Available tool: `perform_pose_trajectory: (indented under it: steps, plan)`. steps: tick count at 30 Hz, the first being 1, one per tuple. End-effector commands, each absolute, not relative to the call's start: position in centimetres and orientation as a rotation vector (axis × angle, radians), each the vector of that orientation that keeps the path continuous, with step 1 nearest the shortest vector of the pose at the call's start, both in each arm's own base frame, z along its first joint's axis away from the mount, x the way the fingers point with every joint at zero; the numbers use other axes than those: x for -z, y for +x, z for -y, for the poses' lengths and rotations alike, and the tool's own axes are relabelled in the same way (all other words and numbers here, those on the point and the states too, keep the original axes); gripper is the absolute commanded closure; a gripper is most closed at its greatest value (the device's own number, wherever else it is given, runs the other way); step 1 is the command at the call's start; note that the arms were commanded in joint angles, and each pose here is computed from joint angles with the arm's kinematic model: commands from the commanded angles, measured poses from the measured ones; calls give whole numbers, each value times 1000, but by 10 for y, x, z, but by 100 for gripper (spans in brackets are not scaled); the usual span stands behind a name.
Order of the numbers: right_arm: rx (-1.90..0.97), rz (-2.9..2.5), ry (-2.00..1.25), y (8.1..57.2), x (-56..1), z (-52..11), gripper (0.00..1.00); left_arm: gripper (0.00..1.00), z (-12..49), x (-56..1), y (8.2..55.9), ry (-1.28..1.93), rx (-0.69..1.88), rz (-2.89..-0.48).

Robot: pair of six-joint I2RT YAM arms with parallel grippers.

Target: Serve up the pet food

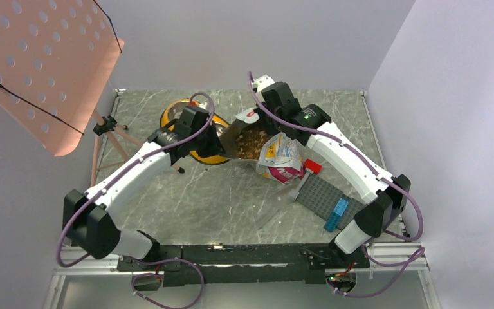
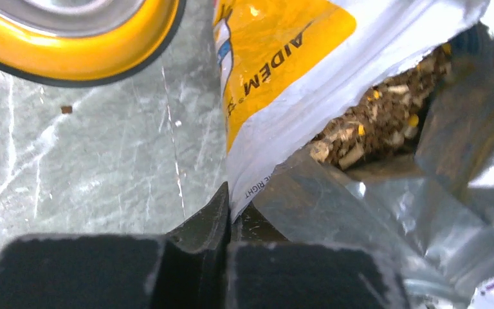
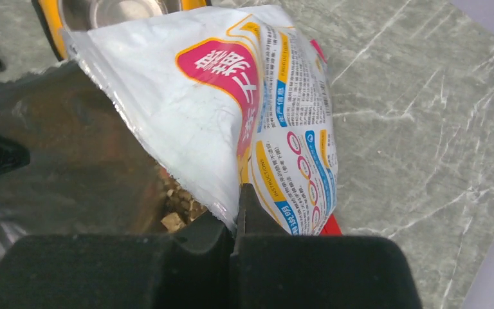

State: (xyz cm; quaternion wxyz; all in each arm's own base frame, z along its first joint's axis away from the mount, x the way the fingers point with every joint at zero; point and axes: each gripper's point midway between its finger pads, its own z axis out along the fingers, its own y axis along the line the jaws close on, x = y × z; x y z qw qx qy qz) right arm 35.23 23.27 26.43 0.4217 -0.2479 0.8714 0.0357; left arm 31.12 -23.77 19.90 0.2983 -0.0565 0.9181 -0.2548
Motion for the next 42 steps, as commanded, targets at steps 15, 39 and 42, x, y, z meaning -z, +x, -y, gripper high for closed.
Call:
perform_pose_trajectory:
  steps: [15,39,42]
  plan:
    - [-318,-2169,-410,337,-291,-228,100,45,216,-248,198,326,879,-2021]
    - [-389,-2141,-235,332,-312,-187,100,31,404,-104,144,1042,544,-2013]
    - [-394,-2149,-240,331,-311,-188,100,27,415,-88,140,1075,516,-2045]
